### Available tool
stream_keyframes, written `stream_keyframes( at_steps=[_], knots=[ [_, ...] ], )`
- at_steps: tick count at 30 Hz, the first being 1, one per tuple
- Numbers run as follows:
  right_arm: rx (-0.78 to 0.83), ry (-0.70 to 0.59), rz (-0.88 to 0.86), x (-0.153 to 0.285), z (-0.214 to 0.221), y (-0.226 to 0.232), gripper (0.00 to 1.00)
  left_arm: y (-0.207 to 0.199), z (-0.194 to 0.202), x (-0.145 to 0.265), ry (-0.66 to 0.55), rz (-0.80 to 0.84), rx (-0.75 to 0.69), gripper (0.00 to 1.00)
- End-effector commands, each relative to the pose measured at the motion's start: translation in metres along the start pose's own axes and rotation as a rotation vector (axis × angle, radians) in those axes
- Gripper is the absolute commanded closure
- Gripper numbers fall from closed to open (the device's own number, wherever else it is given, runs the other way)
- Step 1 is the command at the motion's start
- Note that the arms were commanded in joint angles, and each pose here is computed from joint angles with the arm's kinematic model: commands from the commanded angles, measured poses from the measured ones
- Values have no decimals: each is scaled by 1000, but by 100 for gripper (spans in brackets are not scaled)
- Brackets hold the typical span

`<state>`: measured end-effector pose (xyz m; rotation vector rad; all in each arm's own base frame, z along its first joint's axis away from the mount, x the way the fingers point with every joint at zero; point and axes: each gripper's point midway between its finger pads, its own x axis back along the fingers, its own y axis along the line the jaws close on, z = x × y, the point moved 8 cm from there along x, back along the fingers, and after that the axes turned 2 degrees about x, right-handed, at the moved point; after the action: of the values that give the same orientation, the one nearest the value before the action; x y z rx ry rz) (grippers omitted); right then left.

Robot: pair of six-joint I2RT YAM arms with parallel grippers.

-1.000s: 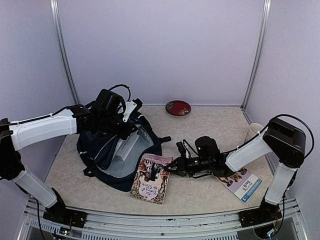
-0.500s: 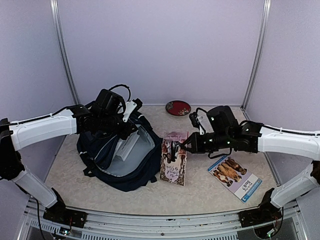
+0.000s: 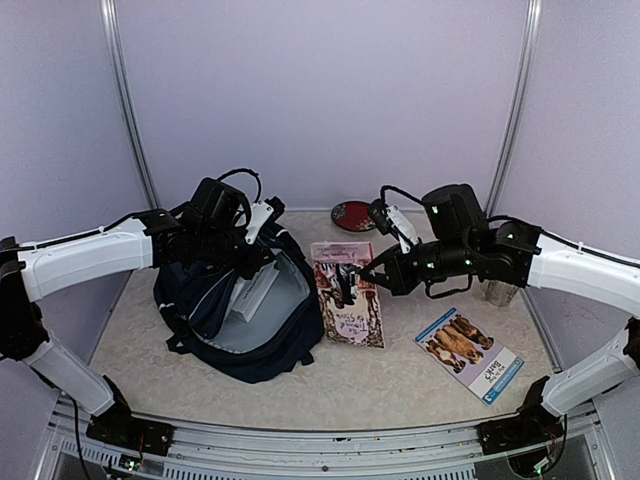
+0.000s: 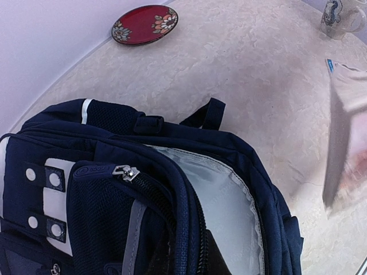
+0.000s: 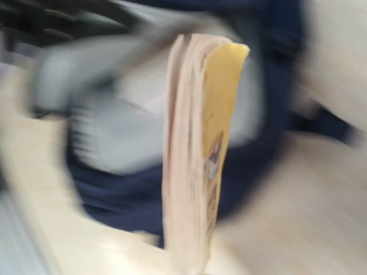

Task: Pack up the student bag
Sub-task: Pick up the book from the center of the board, then place the book in the largest pocket of the bag.

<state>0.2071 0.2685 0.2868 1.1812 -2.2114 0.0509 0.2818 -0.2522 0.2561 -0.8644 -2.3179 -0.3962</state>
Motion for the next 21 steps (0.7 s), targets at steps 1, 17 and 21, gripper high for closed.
stream_keyframes(
  at_steps=[1, 17, 21],
  knots=[
    [-37, -23, -366, 2, -40, 24, 100, -6, -31, 34, -185, 68, -13, 100],
    [-306, 271, -595, -155, -26, -3, 100, -1, -38, 50, -252, 73, 0, 100],
    [-314, 313, -512, -193, -24, -17, 100, 0, -39, 51, -254, 76, 2, 100]
  ],
)
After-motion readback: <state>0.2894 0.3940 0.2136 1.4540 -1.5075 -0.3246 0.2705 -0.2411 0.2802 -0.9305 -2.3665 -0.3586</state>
